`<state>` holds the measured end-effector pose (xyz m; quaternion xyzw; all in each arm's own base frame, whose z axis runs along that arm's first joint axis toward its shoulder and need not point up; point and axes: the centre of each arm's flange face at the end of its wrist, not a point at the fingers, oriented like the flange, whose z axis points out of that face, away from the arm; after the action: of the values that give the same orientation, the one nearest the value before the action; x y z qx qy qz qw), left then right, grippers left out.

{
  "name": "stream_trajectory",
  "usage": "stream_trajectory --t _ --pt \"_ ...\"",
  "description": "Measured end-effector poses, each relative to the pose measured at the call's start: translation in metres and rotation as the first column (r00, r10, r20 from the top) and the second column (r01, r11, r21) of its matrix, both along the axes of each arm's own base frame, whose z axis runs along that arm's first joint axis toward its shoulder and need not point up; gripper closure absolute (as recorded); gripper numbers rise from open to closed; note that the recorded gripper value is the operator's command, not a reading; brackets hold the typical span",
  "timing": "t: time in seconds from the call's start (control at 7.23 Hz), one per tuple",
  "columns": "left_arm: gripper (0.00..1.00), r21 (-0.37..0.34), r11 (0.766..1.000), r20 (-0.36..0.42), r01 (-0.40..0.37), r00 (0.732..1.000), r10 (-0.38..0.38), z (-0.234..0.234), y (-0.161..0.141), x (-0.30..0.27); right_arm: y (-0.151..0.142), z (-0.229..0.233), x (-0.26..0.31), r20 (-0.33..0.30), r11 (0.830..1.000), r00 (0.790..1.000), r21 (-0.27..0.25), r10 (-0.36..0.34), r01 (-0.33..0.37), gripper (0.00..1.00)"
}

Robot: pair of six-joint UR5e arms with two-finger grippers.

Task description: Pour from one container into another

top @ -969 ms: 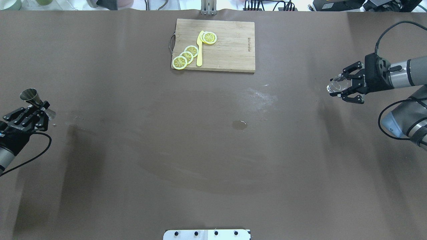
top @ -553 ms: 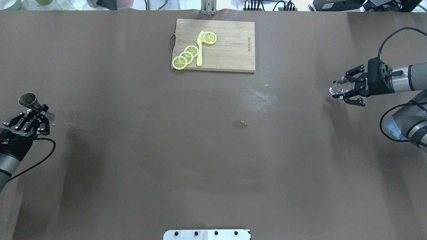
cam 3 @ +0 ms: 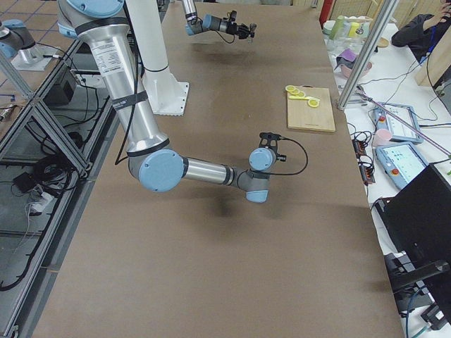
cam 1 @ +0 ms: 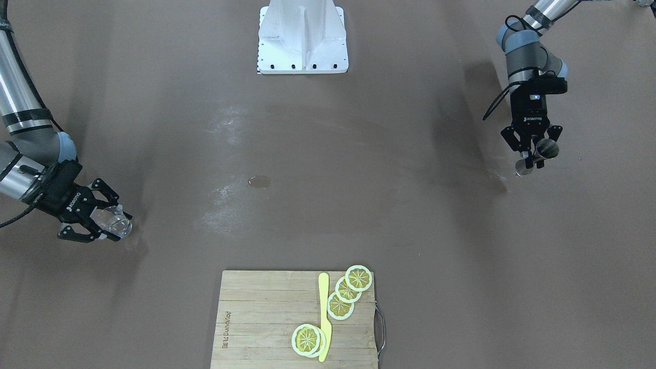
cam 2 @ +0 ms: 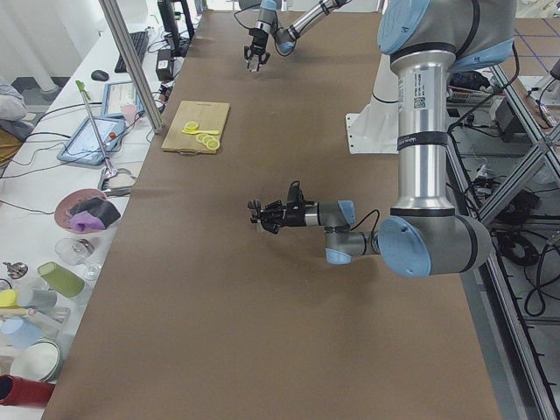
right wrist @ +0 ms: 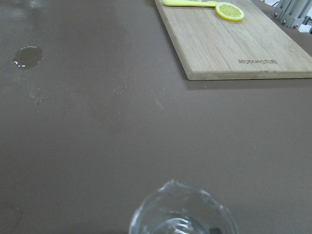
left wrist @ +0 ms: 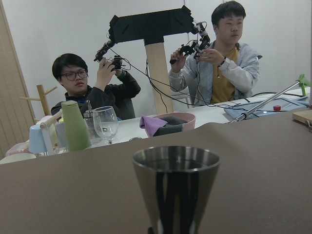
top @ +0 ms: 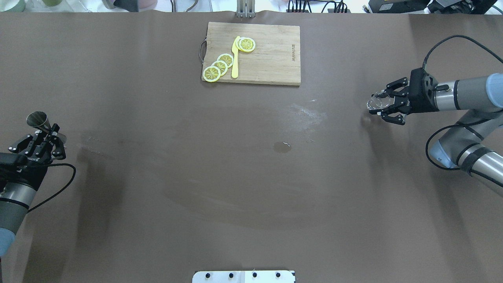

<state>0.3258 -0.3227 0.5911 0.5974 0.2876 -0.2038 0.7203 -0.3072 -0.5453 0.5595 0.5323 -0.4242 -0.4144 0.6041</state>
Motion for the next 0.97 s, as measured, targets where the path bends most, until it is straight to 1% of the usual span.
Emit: stream_trajectory --t 0.14,0.28,0.42,0.55,0.69,0.97 --pt "1.00 0.003 1.000 -0.049 0.008 0.999 -0.008 -0.009 0.016 0.011 0.001 -0.011 -0.008 0.028 1.000 1.000 -0.031 0.003 -0.002 1.00" --pt "1.00 0.014 1.000 -0.077 0.006 0.997 -0.005 -0.019 0.034 0.021 0.002 -0.021 -0.012 0.058 0.998 0.998 -0.066 0.001 0.003 1.00" --pt "1.00 0.029 1.000 -0.088 0.003 0.996 -0.001 -0.025 0.055 0.032 0.008 -0.029 -0.019 0.086 0.995 0.996 -0.094 -0.009 0.017 1.00" --pt "1.00 0.040 0.999 -0.089 0.004 0.996 -0.001 -0.027 0.070 0.038 0.016 -0.036 -0.029 0.113 0.994 0.993 -0.106 -0.029 0.041 1.00" --pt "1.00 0.049 0.999 -0.082 0.007 0.997 -0.003 -0.026 0.081 0.039 0.027 -0.046 -0.040 0.135 0.992 0.989 -0.103 -0.057 0.071 1.00" --pt "1.00 0.055 0.998 -0.063 -0.003 0.998 0.006 -0.022 0.092 0.040 0.047 -0.056 -0.061 0.154 0.988 0.982 -0.089 -0.108 0.123 1.00"
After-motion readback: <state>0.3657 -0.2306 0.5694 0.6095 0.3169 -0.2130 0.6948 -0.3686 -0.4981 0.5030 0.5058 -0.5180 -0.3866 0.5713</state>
